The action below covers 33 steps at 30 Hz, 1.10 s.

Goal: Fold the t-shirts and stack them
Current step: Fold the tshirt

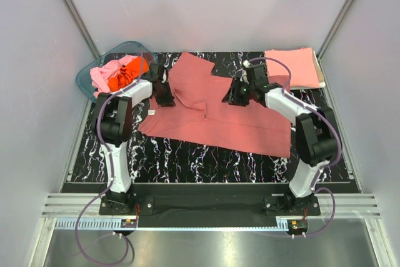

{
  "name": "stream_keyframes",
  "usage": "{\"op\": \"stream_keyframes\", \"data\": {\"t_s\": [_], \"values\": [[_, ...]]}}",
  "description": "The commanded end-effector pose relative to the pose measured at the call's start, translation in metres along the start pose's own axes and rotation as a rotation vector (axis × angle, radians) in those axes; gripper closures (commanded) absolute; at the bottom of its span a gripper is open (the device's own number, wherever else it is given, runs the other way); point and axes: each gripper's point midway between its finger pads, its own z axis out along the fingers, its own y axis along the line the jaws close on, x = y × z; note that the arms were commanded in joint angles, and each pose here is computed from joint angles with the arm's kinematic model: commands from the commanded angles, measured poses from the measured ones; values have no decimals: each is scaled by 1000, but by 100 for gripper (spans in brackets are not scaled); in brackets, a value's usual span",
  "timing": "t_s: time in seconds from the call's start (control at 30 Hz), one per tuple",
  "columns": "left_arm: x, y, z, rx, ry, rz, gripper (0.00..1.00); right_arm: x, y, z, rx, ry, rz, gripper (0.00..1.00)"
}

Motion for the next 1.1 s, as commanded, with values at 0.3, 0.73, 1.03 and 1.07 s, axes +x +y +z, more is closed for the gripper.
{"op": "stream_keyframes", "data": {"t_s": [0.3,0.73,1.03,1.07], "values": [[-42,-53,16,178,-24,39,80,-23,22,46,-52,-17,-157,51],[-62,-74,27,267,-65,56,79,-18,17,56,-20,-10,-108,50],[-58,-73,12,241,-85,66,77,-6,2,40,58,-34,-33,55],[-49,-64,14,214,-66,60,77,-6,2,37,57,-34,-25,55]]}}
